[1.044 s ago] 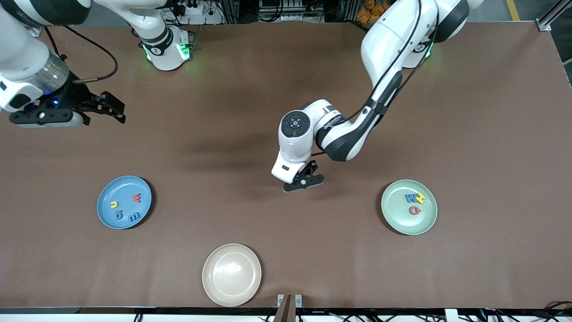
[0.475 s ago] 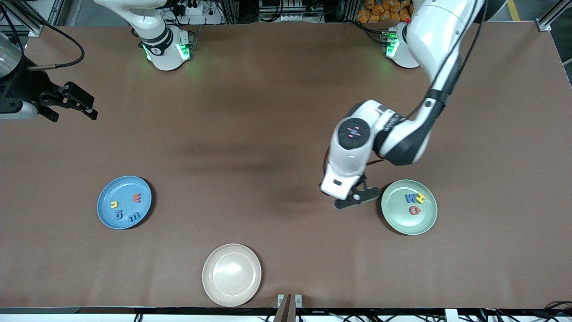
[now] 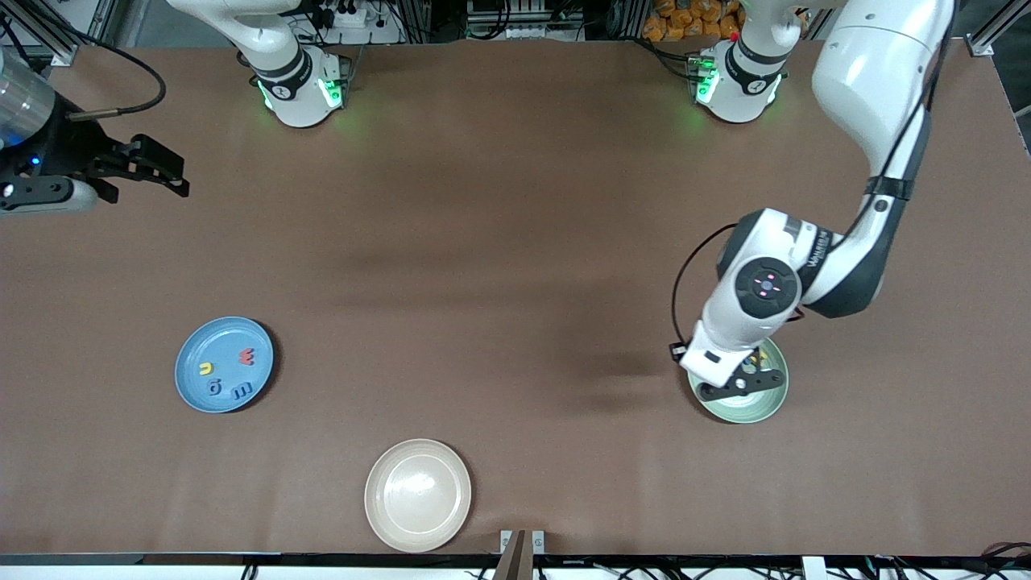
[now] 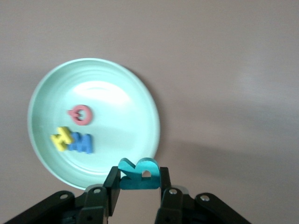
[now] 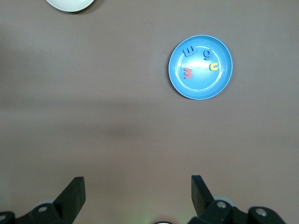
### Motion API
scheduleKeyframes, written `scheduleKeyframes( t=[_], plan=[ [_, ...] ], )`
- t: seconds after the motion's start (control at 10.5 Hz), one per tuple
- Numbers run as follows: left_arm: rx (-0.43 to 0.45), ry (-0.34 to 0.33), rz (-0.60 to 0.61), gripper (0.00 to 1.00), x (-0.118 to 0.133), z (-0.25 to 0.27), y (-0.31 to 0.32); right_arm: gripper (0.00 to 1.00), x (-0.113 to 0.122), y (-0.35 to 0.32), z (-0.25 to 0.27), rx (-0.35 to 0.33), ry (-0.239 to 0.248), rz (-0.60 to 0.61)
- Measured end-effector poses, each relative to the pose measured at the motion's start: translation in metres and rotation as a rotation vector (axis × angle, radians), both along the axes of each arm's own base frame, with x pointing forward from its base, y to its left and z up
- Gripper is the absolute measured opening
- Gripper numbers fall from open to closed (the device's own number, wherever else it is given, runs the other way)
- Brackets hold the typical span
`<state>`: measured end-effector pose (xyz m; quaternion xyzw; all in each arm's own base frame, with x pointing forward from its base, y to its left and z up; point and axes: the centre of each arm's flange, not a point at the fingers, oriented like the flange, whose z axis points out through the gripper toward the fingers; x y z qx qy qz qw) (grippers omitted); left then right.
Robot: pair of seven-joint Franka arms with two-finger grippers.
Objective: Sort upper and lower case letters into plates
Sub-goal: 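Carry the teal R to the green plate with the left gripper, then release R on the green plate and withdraw the left gripper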
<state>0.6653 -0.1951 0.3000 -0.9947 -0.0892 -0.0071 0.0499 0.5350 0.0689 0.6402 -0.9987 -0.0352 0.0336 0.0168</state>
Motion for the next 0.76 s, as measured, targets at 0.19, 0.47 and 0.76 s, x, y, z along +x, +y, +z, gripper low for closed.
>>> scheduleKeyframes(
  t=[0.19,0.47,0.76],
  plan=[
    [0.003,0.023,0.019,0.38,0.007,-0.009,0.045,1.0,0.001,0.001,-0.001,-0.018,0.0,0.005],
    [-0.005,-0.005,0.025,0.64,0.012,0.001,0.049,1.0,0.002,-0.008,0.001,-0.071,-0.011,-0.004],
    [-0.004,-0.148,0.046,1.0,0.021,0.097,0.06,1.0,0.005,-0.009,0.012,-0.066,-0.06,-0.016]
  ],
)
